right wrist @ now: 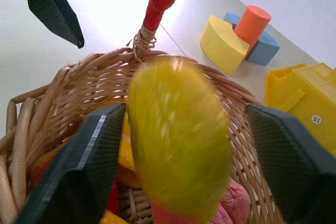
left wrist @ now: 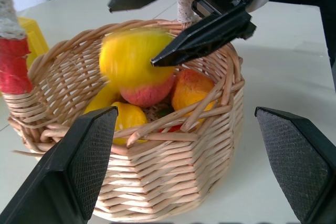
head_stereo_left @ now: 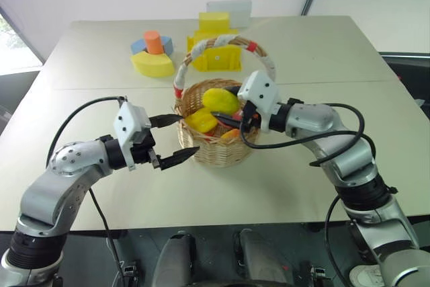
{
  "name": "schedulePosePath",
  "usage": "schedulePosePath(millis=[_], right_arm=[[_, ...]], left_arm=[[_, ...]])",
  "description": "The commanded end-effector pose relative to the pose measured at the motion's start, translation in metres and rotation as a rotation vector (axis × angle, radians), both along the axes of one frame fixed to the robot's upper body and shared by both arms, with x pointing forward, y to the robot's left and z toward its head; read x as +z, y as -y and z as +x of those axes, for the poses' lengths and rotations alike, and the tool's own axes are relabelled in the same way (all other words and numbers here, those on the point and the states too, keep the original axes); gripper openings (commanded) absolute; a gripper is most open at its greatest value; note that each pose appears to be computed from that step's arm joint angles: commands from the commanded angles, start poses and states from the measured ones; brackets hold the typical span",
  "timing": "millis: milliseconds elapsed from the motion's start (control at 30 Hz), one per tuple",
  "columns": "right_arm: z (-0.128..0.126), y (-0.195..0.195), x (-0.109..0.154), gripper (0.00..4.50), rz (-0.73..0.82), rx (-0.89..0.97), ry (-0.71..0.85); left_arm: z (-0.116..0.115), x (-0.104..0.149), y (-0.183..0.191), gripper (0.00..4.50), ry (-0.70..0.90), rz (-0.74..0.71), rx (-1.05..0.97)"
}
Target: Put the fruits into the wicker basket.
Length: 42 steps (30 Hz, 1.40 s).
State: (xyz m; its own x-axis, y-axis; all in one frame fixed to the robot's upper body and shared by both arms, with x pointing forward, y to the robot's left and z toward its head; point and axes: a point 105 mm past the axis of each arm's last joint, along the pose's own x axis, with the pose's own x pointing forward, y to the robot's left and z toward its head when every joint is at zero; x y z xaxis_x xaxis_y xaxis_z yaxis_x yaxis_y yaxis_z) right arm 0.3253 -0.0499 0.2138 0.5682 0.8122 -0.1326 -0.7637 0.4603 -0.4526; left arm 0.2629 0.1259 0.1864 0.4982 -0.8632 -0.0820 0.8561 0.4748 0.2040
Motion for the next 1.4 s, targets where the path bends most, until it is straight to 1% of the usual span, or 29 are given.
schedulePosePath(millis=[33, 100, 167, 267, 400, 467, 600, 733, 833, 933, 1100, 1200, 1300, 1400], right_arm=[[-0.028, 0.0, 0.028, 4.46, 0.031, 0.116, 0.114], [-0.053, 0.007, 0.03, 4.46, 0.057, 0.202, 0.092], [-0.069, 0.021, 0.027, 4.46, 0.114, 0.224, -0.002], [-0.08, 0.038, 0.021, 4.46, 0.157, 0.2, -0.091], [-0.059, 0.059, 0.015, 4.46, 0.252, 0.022, -0.123], [-0.039, 0.065, 0.014, 4.46, 0.304, -0.07, -0.118], [-0.011, 0.064, 0.004, 4.46, 0.332, -0.156, -0.118], [0.005, 0.062, -0.003, 4.46, 0.356, -0.198, -0.114], [0.002, 0.061, 0.001, 4.46, 0.373, -0.17, -0.101], [-0.01, 0.06, 0.007, 4.46, 0.376, -0.118, -0.097], [-0.038, 0.066, 0.008, 4.46, 0.319, -0.035, -0.123], [-0.048, 0.082, 0.003, 4.46, 0.258, -0.059, -0.146], [-0.033, 0.104, -0.001, 4.46, 0.236, -0.188, -0.137], [-0.011, 0.111, -0.004, 4.46, 0.254, -0.284, -0.106]], left_arm=[[-0.005, 0.011, 0.003, 4.5, 0.052, -0.009, -0.008], [-0.005, 0.01, 0.003, 4.5, 0.05, -0.011, -0.006], [-0.005, 0.009, 0.004, 4.5, 0.046, -0.013, -0.011], [-0.005, 0.009, 0.006, 4.5, 0.04, -0.018, -0.024], [-0.003, 0.008, 0.01, 4.5, 0.034, -0.02, -0.051], [-0.002, 0.009, 0.013, 4.5, 0.037, -0.02, -0.063], [-0.002, 0.011, 0.017, 4.5, 0.046, -0.023, -0.081], [-0.003, 0.011, 0.02, 4.5, 0.047, -0.025, -0.086], [-0.006, 0.012, 0.02, 4.5, 0.049, -0.029, -0.086], [-0.006, 0.012, 0.019, 4.5, 0.048, -0.029, -0.083], [-0.007, 0.011, 0.02, 4.5, 0.046, -0.031, -0.084], [-0.006, 0.011, 0.02, 4.5, 0.045, -0.033, -0.089], [-0.006, 0.009, 0.022, 4.5, 0.039, -0.034, -0.105], [-0.005, 0.01, 0.026, 4.5, 0.045, -0.043, -0.12]])
